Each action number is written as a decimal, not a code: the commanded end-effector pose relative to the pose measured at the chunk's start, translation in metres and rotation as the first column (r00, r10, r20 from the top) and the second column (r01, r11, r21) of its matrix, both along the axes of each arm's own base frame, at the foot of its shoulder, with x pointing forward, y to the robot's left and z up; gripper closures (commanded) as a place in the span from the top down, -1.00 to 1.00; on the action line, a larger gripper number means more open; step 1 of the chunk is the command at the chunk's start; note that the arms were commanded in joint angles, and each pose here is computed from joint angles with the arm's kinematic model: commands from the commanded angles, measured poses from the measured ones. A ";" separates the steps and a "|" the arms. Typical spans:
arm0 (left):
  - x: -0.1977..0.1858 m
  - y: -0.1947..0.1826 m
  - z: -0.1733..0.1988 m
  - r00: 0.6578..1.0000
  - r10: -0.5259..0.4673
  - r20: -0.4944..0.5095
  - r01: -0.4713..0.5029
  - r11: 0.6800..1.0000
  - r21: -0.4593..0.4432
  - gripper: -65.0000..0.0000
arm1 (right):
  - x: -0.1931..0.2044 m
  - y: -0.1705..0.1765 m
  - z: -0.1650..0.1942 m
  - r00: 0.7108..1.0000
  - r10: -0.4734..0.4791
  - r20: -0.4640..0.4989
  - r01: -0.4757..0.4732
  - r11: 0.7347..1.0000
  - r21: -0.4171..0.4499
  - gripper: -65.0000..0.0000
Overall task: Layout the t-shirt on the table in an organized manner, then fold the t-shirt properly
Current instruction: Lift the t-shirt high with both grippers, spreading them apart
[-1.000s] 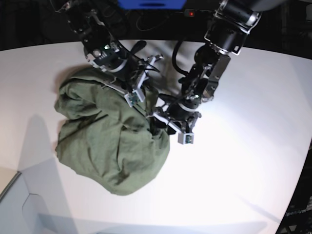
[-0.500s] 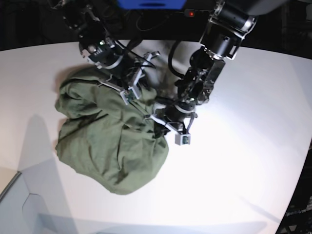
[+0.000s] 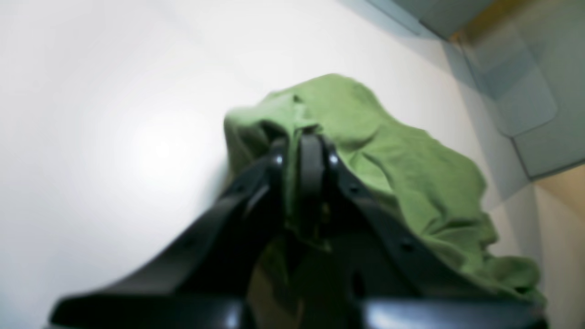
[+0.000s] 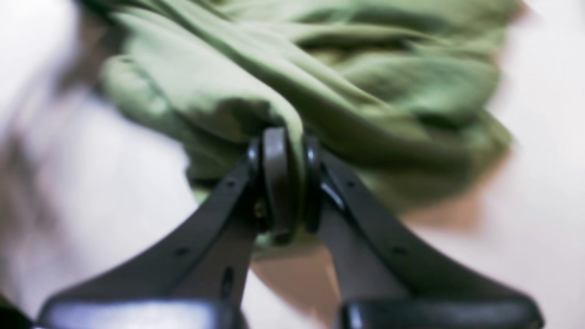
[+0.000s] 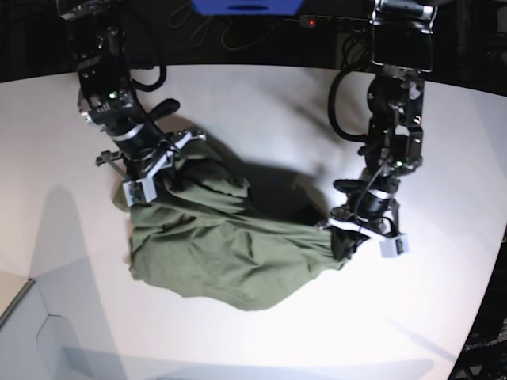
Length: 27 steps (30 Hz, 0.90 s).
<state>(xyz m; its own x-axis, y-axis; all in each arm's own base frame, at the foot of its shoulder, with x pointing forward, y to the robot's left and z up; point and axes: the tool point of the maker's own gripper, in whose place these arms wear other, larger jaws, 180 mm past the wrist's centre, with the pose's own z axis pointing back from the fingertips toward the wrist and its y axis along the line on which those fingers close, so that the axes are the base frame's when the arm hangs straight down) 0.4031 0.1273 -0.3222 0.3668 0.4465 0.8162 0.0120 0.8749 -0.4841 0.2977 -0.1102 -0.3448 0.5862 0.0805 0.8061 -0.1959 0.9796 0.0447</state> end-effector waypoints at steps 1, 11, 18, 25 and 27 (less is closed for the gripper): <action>0.009 0.027 0.031 0.993 0.074 0.091 -0.076 0.997 0.015 -0.99 | 0.010 -0.018 0.013 0.998 -0.043 0.053 0.045 0.998 -0.035 -1.00; 0.000 0.076 0.057 0.977 0.178 0.115 -0.180 0.984 0.007 -0.99 | 0.035 -0.046 0.042 0.984 -0.106 0.142 0.114 0.992 -0.047 -1.00; -0.008 0.084 0.044 0.978 0.188 0.087 -0.191 0.981 0.025 -0.99 | 0.019 -0.019 0.021 0.997 -0.049 0.057 0.051 0.998 -0.032 -1.00; -0.021 0.104 0.033 0.973 0.224 0.057 -0.227 0.973 0.046 -0.99 | 0.016 0.039 0.008 0.999 0.049 0.007 -0.050 0.998 0.040 -0.26; -0.027 0.107 0.026 0.974 0.224 0.039 -0.226 0.972 0.059 -0.99 | 0.025 0.047 0.003 0.998 0.061 -0.003 -0.061 0.997 0.046 0.09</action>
